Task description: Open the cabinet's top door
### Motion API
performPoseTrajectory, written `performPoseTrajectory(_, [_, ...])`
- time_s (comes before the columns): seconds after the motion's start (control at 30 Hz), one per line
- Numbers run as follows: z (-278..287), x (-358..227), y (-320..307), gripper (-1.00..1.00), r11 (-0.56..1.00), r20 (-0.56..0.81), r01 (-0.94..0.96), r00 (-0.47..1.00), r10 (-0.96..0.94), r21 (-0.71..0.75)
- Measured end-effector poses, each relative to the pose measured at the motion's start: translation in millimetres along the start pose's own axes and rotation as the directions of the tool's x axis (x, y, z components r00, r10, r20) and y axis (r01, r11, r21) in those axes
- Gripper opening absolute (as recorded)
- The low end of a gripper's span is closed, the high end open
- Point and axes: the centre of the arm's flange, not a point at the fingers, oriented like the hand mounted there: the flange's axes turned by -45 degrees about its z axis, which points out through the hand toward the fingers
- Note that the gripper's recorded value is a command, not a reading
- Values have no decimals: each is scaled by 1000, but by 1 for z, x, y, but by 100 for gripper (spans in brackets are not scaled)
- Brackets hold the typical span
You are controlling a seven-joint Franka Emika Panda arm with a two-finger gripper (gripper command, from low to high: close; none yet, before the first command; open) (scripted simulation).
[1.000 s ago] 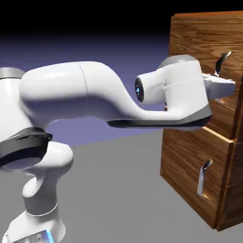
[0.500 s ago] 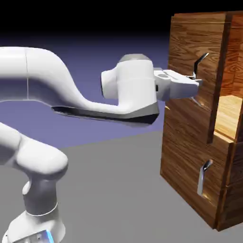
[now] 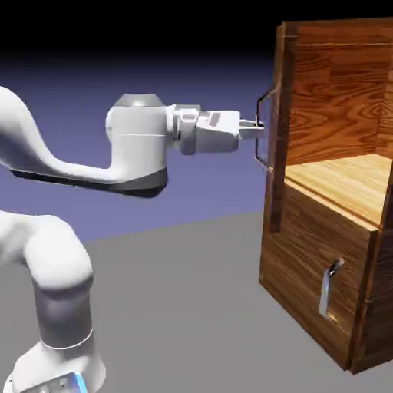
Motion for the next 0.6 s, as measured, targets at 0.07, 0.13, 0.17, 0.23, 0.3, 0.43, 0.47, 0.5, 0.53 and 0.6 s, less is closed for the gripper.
performPoseTrajectory(0.07, [-14,0,-7,-100,999,0,0,1000,0,-42])
performPoseTrajectory(0.13, [-27,0,-14,-100,996,0,0,1000,0,-85])
performPoseTrajectory(0.17, [-34,0,-18,-100,994,0,0,1000,0,-107])
performPoseTrajectory(0.23, [-48,0,-26,-100,989,0,0,1000,0,-150])
performPoseTrajectory(0.3, [-61,0,-35,-100,981,0,-1,1000,1,-194])
performPoseTrajectory(0.43, [-86,0,-54,-100,960,0,-1,1000,1,-279])
performPoseTrajectory(0.47, [-92,0,-59,-100,954,0,-1,1000,1,-300])
performPoseTrajectory(0.5, [-98,0,-64,-100,947,0,-1,1000,1,-321])
performPoseTrajectory(0.53, [-104,0,-70,-100,940,0,-1,1000,1,-342])
performPoseTrajectory(0.6, [-115,0,-82,-100,923,0,-1,1000,1,-385])
